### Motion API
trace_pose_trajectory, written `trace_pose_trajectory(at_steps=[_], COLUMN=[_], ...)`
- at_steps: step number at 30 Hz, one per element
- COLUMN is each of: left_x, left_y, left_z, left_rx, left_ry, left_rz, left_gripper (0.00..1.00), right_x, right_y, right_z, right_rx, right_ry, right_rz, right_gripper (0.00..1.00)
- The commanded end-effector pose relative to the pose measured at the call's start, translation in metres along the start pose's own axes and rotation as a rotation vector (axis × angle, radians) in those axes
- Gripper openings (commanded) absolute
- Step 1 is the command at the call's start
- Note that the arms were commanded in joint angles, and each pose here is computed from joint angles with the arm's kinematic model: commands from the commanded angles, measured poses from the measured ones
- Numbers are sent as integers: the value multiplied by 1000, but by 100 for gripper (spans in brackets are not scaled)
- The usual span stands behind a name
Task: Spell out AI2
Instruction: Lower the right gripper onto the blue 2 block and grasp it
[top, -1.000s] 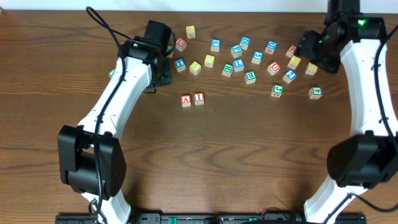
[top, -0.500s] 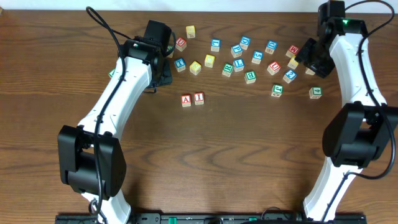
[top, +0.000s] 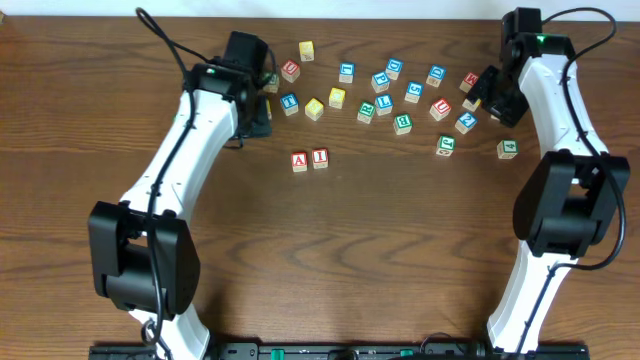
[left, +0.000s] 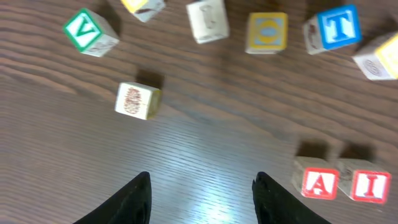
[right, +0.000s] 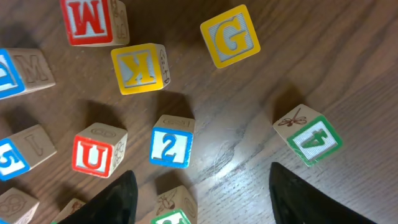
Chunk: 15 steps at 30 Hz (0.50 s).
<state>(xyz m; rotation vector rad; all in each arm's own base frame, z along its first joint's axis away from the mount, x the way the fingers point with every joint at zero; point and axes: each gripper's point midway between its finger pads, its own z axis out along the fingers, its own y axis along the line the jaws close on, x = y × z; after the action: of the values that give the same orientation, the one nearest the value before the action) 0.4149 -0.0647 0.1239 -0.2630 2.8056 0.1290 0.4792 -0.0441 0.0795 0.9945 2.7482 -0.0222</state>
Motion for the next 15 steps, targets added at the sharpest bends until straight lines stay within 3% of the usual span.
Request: trace_pose_trajectory(at_steps=[1,15], left_x=[-4,-6], left_y=[17,22], left_z=[2,3], left_rx=[-24,-29], left_ry=[1,2], left_rz=[-9,-21], left_gripper=[52,52], right_x=[0,8], right_y=[5,11], right_z=[3,39], right_rx=[-5,-5], right_ry=[1,54], right_rz=[6,2], right_gripper=[65,61])
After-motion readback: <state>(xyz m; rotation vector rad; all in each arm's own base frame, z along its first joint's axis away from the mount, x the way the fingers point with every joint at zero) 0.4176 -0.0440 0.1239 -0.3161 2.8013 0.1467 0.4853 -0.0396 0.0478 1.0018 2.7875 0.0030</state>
